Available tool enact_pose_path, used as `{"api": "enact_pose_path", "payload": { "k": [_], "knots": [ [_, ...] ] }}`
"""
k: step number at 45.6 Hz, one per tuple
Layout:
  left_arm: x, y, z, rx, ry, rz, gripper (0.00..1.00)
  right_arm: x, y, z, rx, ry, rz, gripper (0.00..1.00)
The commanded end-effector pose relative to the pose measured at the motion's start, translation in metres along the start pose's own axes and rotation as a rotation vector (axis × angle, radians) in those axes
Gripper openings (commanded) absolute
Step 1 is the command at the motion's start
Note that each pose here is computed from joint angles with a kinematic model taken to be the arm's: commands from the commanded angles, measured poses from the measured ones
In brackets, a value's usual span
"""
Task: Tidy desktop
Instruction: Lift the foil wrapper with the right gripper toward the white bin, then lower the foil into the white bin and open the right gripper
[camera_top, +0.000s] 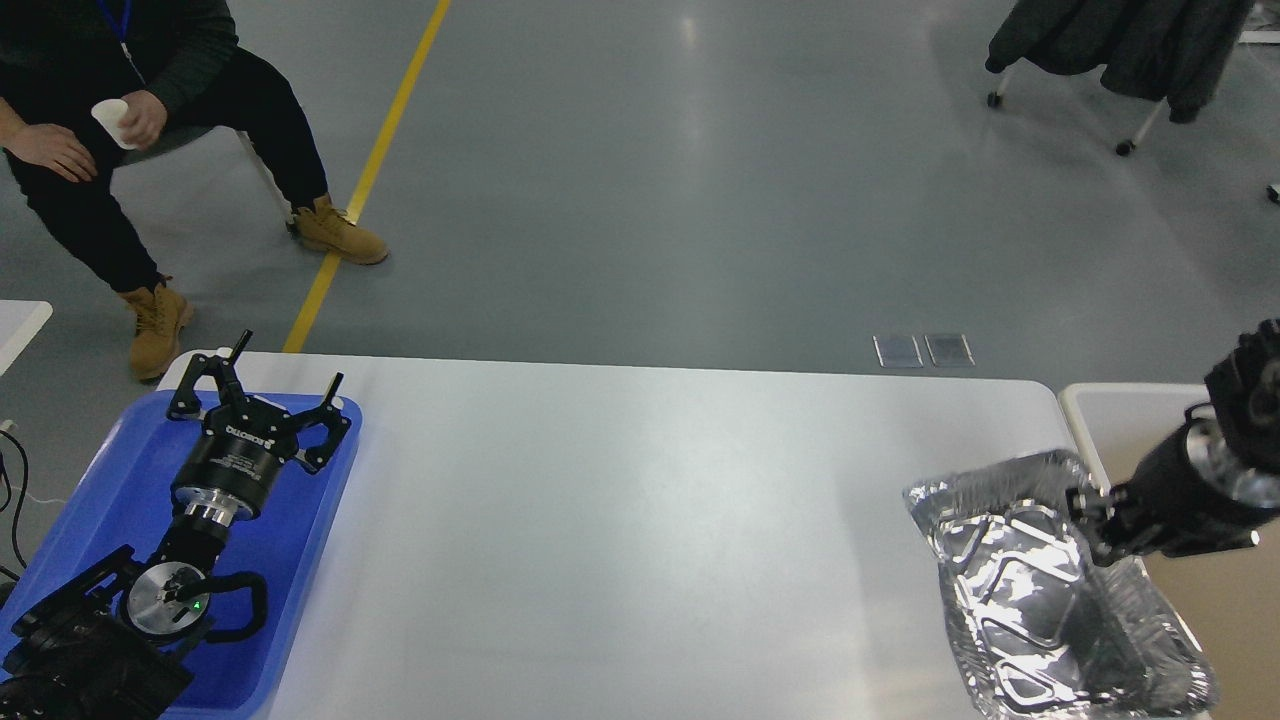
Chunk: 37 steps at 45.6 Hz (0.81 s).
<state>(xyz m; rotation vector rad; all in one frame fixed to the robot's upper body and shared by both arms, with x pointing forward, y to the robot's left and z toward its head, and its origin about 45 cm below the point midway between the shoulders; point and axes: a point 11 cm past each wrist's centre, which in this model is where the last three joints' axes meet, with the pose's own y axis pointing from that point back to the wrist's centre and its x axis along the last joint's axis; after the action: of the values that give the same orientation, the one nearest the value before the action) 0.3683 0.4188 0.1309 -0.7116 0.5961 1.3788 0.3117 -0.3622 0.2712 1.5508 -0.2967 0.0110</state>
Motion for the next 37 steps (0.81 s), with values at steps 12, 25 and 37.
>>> {"api": "enact_pose_path", "payload": {
  "k": [12,25,37],
  "knots": [
    [0.000,0.000,0.000,-0.002,0.001,0.001,0.99,0.049,0.135,0.012,-0.068,0.056,0.051,0.00],
    [0.001,0.001,0.000,-0.003,0.002,0.003,0.99,0.119,0.217,0.092,-0.089,-0.155,0.419,0.00],
    [0.001,0.001,0.000,-0.003,0.002,0.003,0.99,0.123,0.254,0.199,-0.201,-0.367,0.613,0.00]
  ]
}}
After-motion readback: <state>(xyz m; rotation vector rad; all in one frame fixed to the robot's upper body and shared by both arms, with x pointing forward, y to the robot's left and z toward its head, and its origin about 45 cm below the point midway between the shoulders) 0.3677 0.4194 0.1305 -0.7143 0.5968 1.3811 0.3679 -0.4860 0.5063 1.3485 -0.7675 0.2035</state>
